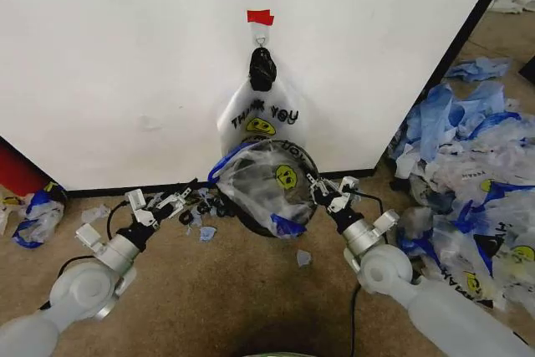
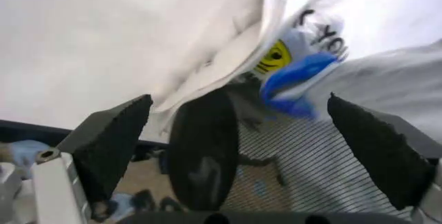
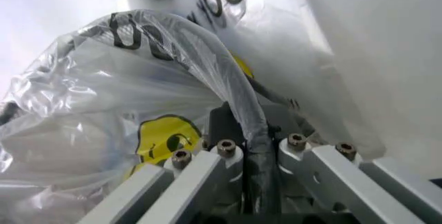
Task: Pick up the garbage bag from the wall and place it over the trash bin.
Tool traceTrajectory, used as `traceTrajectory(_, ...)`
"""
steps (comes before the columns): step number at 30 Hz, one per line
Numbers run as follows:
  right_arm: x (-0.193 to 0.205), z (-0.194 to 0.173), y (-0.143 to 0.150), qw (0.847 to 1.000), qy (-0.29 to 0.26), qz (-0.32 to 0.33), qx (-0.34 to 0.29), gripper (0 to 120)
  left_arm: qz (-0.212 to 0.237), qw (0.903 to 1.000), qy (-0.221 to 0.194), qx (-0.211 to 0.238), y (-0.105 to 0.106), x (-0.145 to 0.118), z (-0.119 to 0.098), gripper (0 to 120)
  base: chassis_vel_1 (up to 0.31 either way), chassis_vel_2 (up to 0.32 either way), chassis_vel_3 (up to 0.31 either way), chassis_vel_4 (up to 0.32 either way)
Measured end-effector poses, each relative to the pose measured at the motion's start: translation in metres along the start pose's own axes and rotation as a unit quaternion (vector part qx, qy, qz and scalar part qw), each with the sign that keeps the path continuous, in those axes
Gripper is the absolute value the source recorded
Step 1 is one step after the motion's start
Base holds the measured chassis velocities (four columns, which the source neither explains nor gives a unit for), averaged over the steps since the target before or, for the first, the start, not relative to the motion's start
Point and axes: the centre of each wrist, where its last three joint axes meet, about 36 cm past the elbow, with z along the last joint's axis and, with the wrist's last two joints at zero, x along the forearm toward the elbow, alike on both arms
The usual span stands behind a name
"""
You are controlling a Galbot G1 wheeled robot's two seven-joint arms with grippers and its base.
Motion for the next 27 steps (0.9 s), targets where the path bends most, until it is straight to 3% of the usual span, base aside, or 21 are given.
traceTrajectory(12,-0.005,0.016,0.050,0.993,-0.087,0.061,-0.056,1,-0.042,0.9980,-0.041,-0.024,-0.025,0.009,0.014,100,0.000,0.000,0.000,0.000)
traceTrajectory(18,-0.011,0.017,0.049,0.990,-0.136,0.048,0.002,1,-0.030,0.9973,-0.054,-0.039,-0.056,0.007,0.013,100,0.000,0.000,0.000,0.000)
traceTrajectory(24,-0.013,0.023,0.044,0.985,-0.150,0.023,0.084,1,-0.019,0.9972,-0.057,-0.044,-0.090,0.007,0.013,100,0.000,0.000,0.000,0.000)
traceTrajectory(27,-0.013,0.027,0.041,0.981,-0.151,0.015,0.118,1,-0.019,0.9977,-0.050,-0.042,-0.096,0.008,0.014,100,0.000,0.000,0.000,0.000)
